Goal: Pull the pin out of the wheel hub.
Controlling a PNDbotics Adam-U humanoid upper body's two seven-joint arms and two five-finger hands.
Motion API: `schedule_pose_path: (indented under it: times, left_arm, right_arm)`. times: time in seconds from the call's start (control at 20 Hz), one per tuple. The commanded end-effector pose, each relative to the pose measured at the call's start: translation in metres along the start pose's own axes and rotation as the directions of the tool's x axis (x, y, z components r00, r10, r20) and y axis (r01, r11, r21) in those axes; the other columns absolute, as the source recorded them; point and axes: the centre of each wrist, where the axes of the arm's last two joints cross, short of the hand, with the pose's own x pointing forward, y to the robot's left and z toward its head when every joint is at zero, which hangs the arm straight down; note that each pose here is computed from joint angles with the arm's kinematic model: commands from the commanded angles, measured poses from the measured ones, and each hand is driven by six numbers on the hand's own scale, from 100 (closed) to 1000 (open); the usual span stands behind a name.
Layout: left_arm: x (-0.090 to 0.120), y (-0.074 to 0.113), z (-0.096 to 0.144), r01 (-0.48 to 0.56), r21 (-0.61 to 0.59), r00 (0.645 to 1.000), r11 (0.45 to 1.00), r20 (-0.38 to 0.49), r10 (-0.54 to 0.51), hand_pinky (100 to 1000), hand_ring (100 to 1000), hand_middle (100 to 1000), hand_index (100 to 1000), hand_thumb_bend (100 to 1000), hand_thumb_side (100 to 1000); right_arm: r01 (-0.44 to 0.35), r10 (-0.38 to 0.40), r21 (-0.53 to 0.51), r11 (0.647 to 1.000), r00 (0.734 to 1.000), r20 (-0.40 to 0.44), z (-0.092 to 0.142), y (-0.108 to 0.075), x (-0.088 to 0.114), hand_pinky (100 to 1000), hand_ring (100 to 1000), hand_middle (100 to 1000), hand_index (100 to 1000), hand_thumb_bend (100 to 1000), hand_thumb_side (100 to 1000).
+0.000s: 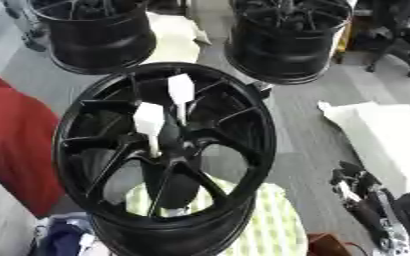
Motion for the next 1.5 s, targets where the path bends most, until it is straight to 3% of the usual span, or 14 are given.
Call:
schedule_pose_path:
  times: [0.05,0.2,0.4,0.6,0.8,1.05,1.25,1.5]
  left_arm:
    - [0.022,0.036,-0.013,0.163,-0.146,0.985,0.976,0.076,-0.153,737,763,744,868,197,627]
    - [0.038,0.043,-0.034,0.276,-0.301,0.958,0.913,0.165,-0.235,754,766,751,869,200,626]
    - [0.06,0.031,-0.07,0.389,-0.47,0.915,0.793,0.301,-0.27,769,771,759,873,210,627]
    - [0.08,0.004,-0.103,0.478,-0.581,0.868,0.659,0.426,-0.254,780,772,760,870,226,618]
    - [0.09,-0.039,-0.125,0.579,-0.636,0.81,0.51,0.519,-0.273,800,765,767,884,289,575]
    - [0.087,-0.075,-0.142,0.681,-0.641,0.732,0.354,0.596,-0.33,829,791,799,905,301,545]
    - [0.076,-0.092,-0.151,0.721,-0.635,0.692,0.276,0.639,-0.337,852,813,828,921,395,513]
    - [0.066,-0.102,-0.158,0.752,-0.62,0.657,0.223,0.677,-0.331,860,822,839,924,395,481]
  right_arm:
    - [-0.03,0.03,0.004,1.0,0.999,0.019,-0.002,-0.009,0.005,684,688,700,828,193,461]
    - [-0.036,0.035,0.01,0.999,0.999,0.015,-0.001,-0.009,0.004,683,688,700,828,193,460]
    - [-0.04,0.04,0.017,0.999,0.999,0.008,0.0,-0.01,0.002,683,688,700,828,193,460]
    - [-0.044,0.044,0.016,0.999,0.999,0.001,0.002,-0.012,0.001,683,688,700,827,195,459]
    - [-0.045,0.046,0.018,0.999,0.999,-0.002,0.003,-0.012,0.0,682,687,699,827,194,461]
    - [-0.045,0.045,0.018,0.999,0.999,-0.006,0.004,-0.012,-0.001,682,687,699,827,196,459]
    - [-0.045,0.045,0.016,0.999,0.999,-0.008,0.004,-0.012,-0.001,682,687,699,826,196,458]
    - [-0.044,0.044,0.016,0.999,0.999,-0.01,0.005,-0.012,-0.002,682,687,698,826,197,458]
